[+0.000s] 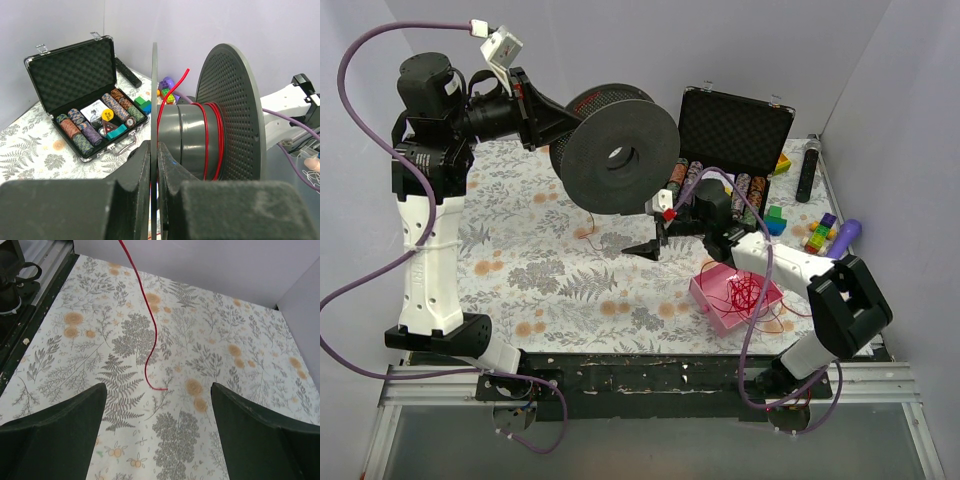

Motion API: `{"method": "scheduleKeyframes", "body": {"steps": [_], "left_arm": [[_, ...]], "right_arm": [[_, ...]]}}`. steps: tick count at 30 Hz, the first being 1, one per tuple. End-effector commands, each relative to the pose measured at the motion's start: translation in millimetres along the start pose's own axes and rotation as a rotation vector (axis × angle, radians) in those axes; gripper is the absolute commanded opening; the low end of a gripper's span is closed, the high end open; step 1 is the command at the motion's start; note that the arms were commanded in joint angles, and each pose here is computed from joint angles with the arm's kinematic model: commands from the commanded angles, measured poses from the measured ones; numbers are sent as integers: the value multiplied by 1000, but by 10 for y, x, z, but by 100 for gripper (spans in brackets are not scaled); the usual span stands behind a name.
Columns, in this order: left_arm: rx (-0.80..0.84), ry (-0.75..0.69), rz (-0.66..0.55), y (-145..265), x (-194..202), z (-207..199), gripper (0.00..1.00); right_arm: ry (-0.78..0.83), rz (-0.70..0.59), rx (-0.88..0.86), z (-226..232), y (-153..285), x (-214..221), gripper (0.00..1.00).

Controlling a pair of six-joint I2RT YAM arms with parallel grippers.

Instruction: Wrap the cables

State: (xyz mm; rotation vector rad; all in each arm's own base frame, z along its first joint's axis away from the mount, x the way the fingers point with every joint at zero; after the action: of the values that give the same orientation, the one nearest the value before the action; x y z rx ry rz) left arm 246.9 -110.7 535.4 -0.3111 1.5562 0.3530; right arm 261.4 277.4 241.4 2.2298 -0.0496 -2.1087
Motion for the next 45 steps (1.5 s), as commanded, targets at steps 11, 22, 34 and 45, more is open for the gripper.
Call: {"method": "scheduleKeyframes", "body": {"steps": [11,22,34,45], "left_arm": [[21,-99,-63,101,-247,-172,0],[9,-111,-58,124,-250,-194,0],[9,-121,-56,120,-251,-181,0],[-107,-241,100,198,91,-49,0]], "right_arm": [[-126,-56,-156,-20,-552,233,84],[-246,-16,-114,37,-499,508,24],[-320,12,-18,25,-310,593,22],[-593,68,256,-399,325,565,1]]}}
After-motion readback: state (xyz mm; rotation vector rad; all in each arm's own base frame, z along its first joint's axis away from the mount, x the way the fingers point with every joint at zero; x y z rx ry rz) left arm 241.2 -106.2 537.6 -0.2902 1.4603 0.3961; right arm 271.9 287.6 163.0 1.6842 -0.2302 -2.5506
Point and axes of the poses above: each gripper's point midway between its finger pads, its own y axis back along the fingers, its own z axis along the line the jaws close on, x = y × z, the point moved 9 cm from there along y, back along the fingers, and after that the axes turned 13 degrees about -y, right-handed, at the moved point
